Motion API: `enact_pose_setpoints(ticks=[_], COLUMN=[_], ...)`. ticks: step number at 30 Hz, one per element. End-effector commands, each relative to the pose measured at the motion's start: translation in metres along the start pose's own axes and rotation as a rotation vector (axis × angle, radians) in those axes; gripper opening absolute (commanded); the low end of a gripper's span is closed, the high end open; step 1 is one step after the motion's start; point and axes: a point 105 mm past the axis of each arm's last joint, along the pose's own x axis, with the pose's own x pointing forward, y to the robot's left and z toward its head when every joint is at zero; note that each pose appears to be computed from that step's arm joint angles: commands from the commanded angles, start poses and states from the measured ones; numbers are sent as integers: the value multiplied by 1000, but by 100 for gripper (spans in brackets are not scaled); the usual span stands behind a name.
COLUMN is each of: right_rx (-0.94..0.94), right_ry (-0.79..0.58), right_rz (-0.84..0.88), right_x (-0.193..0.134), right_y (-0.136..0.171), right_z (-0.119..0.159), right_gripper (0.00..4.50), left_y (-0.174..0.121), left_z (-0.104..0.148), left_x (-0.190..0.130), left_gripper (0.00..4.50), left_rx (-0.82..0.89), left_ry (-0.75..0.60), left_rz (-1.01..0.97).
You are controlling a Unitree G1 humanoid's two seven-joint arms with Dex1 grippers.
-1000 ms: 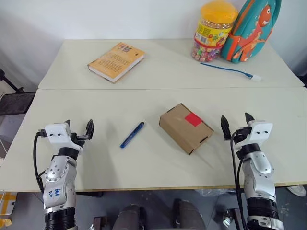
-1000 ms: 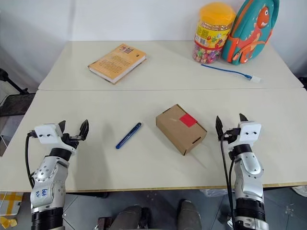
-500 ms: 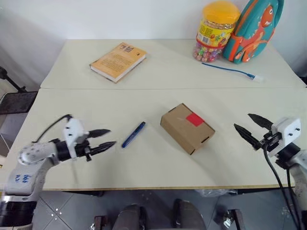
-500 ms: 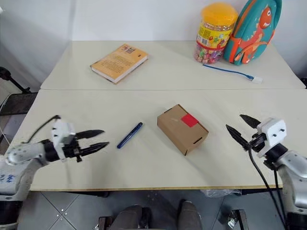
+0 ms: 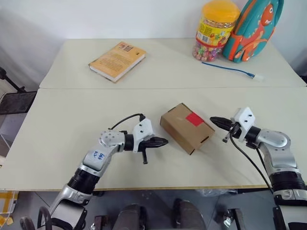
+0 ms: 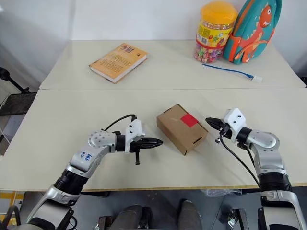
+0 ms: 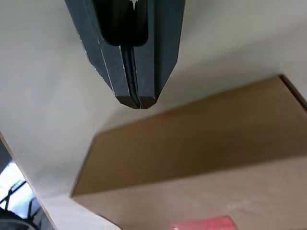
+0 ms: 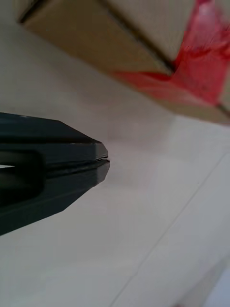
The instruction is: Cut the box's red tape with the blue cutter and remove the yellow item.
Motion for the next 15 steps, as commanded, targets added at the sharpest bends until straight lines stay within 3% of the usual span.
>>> enact_pose_setpoints(ticks=[1, 6, 15], right_rx=[8, 40, 43], right_ry=[-52, -24, 24], right_rz=[39, 110, 83], right_x=[0, -7, -23], right_y=[4, 19, 11], right_z=[9, 2, -4], right_gripper=[4, 4, 4], left_y=[1, -3, -15], left_z=[5, 0, 0], left_x=[7, 22, 38], left_gripper=[0, 0, 0], left_rx=[32, 50, 66], left_ry=[-15, -17, -34], left_rz=[27, 26, -19])
